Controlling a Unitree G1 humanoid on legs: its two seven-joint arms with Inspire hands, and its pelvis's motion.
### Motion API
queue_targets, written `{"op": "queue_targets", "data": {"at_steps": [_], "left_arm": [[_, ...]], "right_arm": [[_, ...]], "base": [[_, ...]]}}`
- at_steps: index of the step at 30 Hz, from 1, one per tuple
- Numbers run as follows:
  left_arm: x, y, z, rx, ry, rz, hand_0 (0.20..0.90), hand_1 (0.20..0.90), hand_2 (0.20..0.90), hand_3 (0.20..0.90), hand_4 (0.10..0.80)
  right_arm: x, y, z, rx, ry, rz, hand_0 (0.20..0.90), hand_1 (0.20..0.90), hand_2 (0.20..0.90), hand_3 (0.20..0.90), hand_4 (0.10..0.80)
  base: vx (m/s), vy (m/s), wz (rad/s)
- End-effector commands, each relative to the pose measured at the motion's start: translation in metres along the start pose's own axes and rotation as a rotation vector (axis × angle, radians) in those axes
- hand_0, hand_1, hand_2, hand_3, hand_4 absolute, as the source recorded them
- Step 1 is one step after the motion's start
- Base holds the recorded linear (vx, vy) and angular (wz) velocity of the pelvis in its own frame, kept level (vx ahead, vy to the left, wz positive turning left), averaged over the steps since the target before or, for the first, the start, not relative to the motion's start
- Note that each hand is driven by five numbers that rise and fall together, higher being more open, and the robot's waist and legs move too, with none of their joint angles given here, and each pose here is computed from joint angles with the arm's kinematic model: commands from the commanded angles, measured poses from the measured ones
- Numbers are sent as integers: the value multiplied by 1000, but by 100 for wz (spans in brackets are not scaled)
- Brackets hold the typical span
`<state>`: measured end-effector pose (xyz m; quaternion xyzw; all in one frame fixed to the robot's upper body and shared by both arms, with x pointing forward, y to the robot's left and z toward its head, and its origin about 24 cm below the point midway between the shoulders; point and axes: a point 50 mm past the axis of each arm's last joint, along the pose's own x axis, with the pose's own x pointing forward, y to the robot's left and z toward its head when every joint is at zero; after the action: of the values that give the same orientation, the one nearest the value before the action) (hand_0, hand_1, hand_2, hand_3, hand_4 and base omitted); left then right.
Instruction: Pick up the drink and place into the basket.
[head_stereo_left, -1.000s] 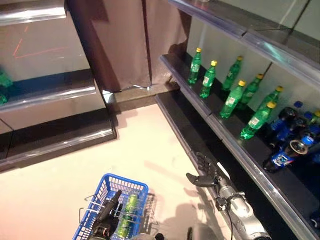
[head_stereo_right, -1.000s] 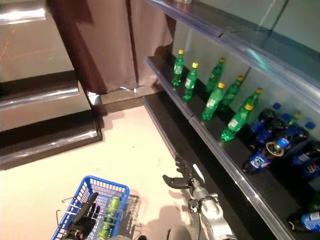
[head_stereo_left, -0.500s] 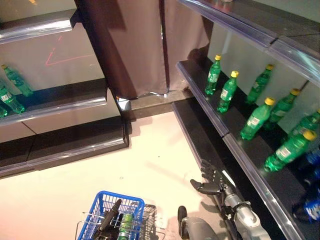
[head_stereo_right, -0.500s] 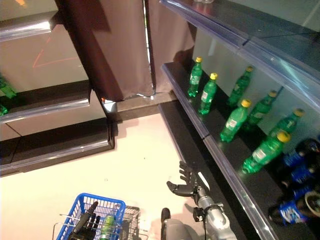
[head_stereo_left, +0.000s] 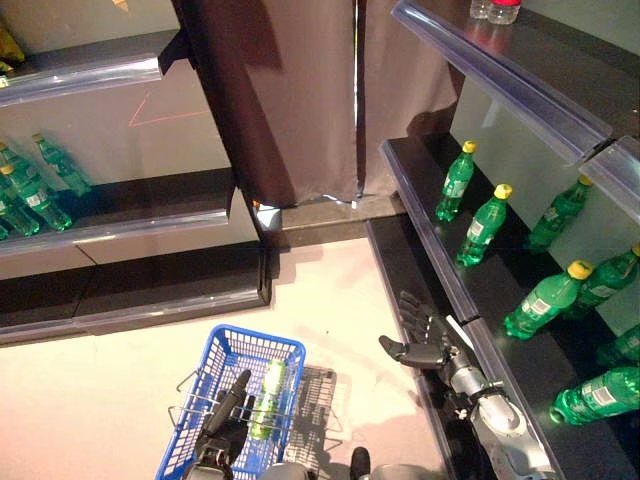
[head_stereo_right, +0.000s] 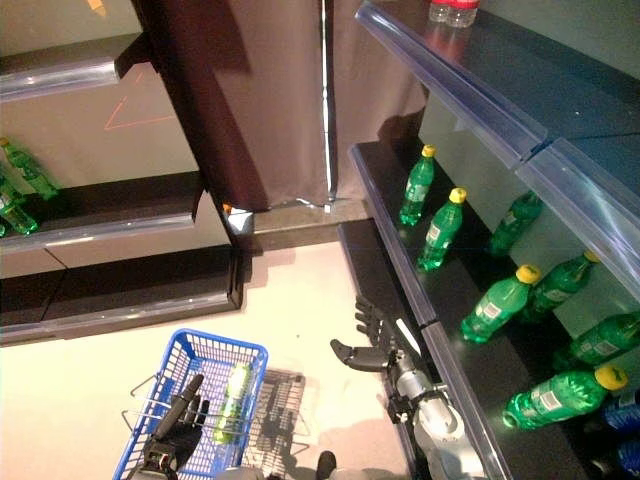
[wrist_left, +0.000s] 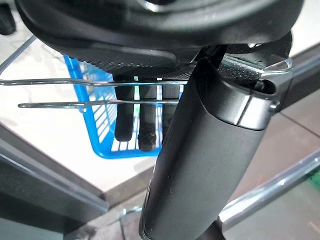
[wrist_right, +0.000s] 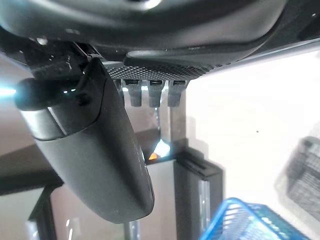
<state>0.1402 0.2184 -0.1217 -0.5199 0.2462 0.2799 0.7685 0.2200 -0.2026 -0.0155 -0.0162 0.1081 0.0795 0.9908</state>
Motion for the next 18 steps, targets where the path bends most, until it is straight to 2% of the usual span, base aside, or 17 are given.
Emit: {"op": "queue_targets", "data": {"at_steps": [1,9,12,15,18], "left_arm": [[1,-36,42,38,-156,-253,300,300,300,200,100],[7,-37,52,16,-186,-230,300,300,300,200,100],[7,-37,52,16,-186,-230,300,300,300,200,100],[9,-37,59,69,-188,-239,300,300,300,200,100],[10,-41,65,88,-193,-236,300,300,300,200,100]], "right_arm": [[6,3,38,-33,-204,19,900,900,900,900,800],[2,0,35,15,-202,4,900,900,900,900,800],[2,0,35,15,-202,4,900,900,900,900,800],[-4,0,31,24,-214,-41,900,900,900,900,800],[-4,0,33,21,-230,-71,900,900,900,900,800]], "base": [[408,213,-42],[329,232,-64],[68,44,-15],[418,301,-11],[213,181,-48]]}}
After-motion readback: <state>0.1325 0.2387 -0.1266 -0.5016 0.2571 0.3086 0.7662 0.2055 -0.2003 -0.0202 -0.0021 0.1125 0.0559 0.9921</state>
